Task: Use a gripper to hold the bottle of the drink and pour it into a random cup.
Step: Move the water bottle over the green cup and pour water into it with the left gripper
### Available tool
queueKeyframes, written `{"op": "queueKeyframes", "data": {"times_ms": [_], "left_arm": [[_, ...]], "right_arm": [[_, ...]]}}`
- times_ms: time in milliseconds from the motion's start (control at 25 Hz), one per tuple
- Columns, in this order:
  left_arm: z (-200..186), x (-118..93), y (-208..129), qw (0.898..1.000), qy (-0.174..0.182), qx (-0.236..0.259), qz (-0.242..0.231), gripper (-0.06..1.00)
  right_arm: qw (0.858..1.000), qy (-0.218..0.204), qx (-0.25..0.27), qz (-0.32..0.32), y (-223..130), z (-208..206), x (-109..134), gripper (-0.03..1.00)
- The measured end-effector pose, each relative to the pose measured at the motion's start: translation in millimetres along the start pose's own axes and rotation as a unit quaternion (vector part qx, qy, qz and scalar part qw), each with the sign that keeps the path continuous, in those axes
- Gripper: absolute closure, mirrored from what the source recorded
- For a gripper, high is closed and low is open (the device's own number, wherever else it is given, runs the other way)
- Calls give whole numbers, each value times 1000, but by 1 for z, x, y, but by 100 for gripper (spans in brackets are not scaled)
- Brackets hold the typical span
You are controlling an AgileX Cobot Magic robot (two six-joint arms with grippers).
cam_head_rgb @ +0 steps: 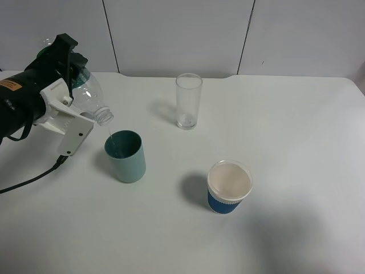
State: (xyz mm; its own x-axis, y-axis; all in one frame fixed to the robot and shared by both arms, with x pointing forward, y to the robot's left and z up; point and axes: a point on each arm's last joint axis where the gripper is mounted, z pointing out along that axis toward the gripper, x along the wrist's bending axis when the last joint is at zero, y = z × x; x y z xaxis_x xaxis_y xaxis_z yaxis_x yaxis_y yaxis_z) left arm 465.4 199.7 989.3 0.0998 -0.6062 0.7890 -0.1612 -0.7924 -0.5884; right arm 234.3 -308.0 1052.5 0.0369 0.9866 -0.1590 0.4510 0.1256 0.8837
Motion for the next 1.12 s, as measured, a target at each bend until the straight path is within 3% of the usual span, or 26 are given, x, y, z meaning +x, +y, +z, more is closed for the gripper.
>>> {"op": "queueKeyframes", "data": {"times_ms": [560,840,1000,1120], "left_arm": [[0,1,-1,1000,6,8,-6,45],[0,-2,5,996,-18,-28,-84,45],[5,7,5,977,-25,-36,-211,45],[9,15,2,945,-18,-32,-325,45]], "right_arm": [[1000,0,0,0,0,0,0,23],[1000,0,0,0,0,0,0,23],[1000,0,0,0,0,0,0,23],[1000,0,0,0,0,0,0,23]]}}
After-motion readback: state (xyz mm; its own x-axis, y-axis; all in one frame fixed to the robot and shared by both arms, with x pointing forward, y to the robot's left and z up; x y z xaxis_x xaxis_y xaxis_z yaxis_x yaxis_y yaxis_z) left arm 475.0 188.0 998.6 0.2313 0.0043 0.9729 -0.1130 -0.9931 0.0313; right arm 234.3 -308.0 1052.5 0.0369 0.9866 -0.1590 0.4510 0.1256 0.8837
